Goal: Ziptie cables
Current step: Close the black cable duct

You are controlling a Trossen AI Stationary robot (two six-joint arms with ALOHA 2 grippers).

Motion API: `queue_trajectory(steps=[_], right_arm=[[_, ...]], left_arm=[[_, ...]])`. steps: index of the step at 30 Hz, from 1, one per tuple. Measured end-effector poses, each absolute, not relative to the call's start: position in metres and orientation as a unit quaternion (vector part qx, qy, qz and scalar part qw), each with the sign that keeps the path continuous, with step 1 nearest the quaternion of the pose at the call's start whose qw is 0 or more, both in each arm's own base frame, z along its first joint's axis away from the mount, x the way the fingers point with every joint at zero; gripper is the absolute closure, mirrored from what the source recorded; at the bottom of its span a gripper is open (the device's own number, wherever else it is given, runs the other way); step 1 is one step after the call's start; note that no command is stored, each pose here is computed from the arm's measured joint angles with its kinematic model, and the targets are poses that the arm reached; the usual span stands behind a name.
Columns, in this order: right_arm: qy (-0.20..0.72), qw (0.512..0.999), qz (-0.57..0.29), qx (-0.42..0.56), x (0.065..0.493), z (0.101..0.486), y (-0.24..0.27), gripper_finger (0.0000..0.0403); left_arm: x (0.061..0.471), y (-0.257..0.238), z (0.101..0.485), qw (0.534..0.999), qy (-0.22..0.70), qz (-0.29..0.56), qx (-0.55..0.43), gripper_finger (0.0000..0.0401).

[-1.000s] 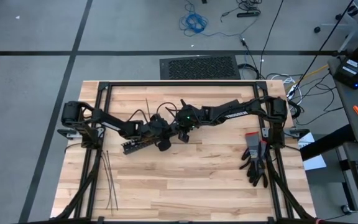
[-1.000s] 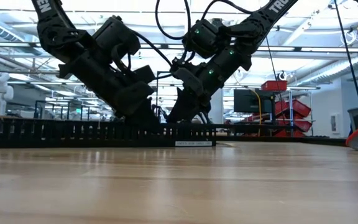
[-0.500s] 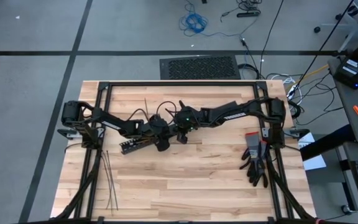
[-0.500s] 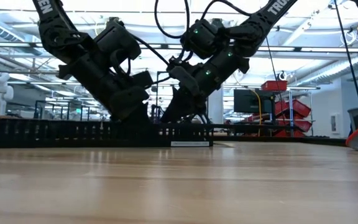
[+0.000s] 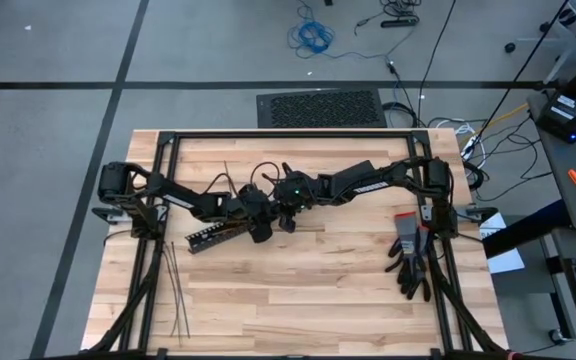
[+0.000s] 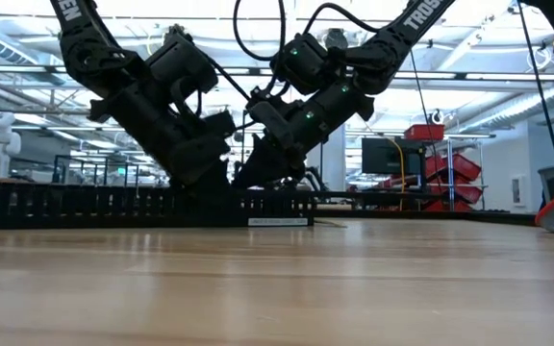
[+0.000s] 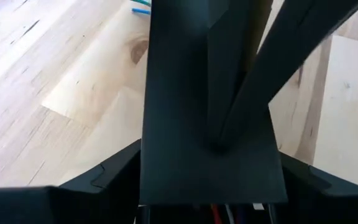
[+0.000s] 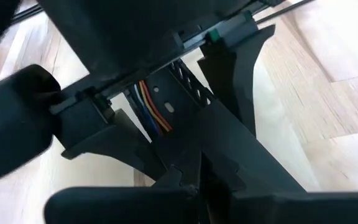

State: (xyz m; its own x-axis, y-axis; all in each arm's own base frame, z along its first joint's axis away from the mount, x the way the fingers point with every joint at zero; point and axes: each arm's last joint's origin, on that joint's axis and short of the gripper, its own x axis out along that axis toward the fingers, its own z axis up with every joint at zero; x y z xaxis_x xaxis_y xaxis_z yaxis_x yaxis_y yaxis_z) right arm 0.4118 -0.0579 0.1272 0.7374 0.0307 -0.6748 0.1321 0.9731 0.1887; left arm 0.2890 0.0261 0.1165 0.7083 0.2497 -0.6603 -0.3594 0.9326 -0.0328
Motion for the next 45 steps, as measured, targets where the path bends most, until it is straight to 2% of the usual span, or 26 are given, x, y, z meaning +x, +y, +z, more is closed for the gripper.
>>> queue_trajectory(steps=[7, 15, 21, 30, 45], right_arm=[[0.364, 0.924, -0.029, 0.116, 0.412, 0.127, -0.058, 0.0403], [0.365, 0.922, -0.037, 0.127, 0.411, 0.127, -0.063, 0.0403], [0.368, 0.918, -0.045, 0.140, 0.409, 0.127, -0.069, 0.0403], [0.370, 0.918, -0.049, 0.132, 0.409, 0.127, -0.066, 0.0403], [0.371, 0.918, -0.051, 0.127, 0.409, 0.127, -0.067, 0.0403]], left_arm=[[0.281, 0.021, 0.152, 0.937, 0.306, 0.150, -0.083, 0.0133], [0.242, 0.003, 0.187, 0.917, 0.355, 0.149, -0.103, 0.0133], [0.244, -0.010, 0.172, 0.903, 0.380, 0.177, -0.095, 0.0133], [0.260, -0.002, 0.136, 0.882, 0.420, 0.202, -0.074, 0.0133], [0.266, 0.009, 0.133, 0.888, 0.400, 0.225, -0.034, 0.0133]])
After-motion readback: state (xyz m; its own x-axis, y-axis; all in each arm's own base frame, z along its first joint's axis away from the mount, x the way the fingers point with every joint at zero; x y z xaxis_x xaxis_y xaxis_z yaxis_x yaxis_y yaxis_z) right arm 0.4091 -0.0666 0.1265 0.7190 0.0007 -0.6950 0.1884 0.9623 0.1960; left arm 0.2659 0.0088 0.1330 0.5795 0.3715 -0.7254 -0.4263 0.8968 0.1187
